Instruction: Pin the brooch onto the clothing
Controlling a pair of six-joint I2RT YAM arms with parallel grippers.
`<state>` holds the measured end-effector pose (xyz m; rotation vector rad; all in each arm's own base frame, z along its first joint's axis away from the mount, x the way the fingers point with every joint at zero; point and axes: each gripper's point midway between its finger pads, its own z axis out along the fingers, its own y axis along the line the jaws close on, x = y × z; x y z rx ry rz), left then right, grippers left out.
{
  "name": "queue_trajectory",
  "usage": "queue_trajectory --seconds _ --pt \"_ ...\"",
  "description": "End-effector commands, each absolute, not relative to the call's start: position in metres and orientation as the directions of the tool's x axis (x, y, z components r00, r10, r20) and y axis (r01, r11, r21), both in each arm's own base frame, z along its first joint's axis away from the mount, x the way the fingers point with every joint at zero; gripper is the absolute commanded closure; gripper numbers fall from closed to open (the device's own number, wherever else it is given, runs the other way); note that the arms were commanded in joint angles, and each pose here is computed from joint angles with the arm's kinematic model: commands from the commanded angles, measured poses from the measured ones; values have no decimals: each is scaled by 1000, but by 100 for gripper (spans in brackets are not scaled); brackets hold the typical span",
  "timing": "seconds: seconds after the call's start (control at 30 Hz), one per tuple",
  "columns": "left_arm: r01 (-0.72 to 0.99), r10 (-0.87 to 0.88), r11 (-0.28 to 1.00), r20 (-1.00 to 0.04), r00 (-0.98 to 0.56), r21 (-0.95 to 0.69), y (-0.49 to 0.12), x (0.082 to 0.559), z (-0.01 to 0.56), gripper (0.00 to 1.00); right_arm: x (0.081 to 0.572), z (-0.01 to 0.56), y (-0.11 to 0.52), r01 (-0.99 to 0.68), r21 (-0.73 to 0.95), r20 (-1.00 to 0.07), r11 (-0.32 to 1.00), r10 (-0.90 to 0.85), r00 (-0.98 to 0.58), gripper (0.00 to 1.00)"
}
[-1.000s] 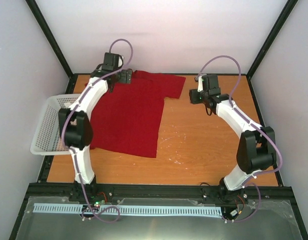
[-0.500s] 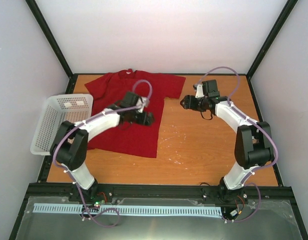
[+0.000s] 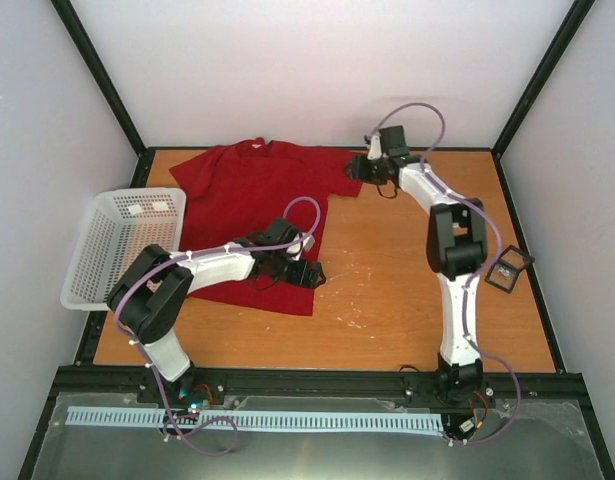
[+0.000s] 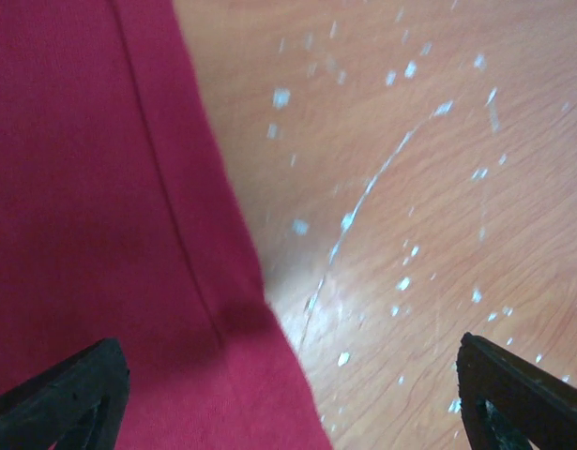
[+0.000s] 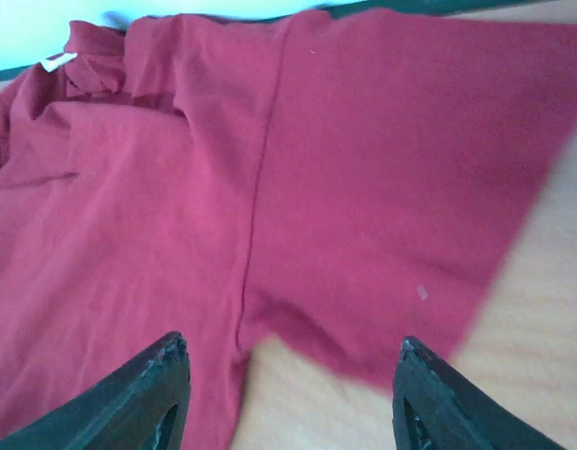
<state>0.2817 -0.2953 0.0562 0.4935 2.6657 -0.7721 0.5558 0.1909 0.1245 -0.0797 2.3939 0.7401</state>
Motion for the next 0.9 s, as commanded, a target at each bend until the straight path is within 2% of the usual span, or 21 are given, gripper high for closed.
queue_trajectory --seconds 0.0,0.17,0.23,0.4,0.53,0.63,0.77,0.87 --pt "363 227 759 -302 -926 -541 -300 254 43 5 578 114 246 -311 450 -603 837 28 -797 42" --pt "363 265 714 -250 -931 -599 -312 232 45 4 603 89 261 -268 403 -580 875 17 -814 43" --pt "363 271 688 -242 -932 -629 -317 225 47 4 604 74 254 -236 375 -566 897 19 -824 43" --pt "329 320 635 -149 -935 -699 -335 199 42 3 591 36 233 -189 308 -497 932 -12 -868 42" --pt "362 386 543 -157 -909 -758 -367 179 58 2 575 8 198 -101 294 -398 950 25 -917 42" --pt "346 425 517 -116 -898 -783 -381 167 53 2 551 -14 170 -38 261 -312 965 47 -949 42" --pt "349 485 454 -101 -869 -820 -408 158 54 2 531 -21 107 55 187 -290 981 108 -951 42" --pt "373 524 373 -139 -840 -849 -442 158 65 2 516 -24 58 134 162 -268 978 174 -947 41"
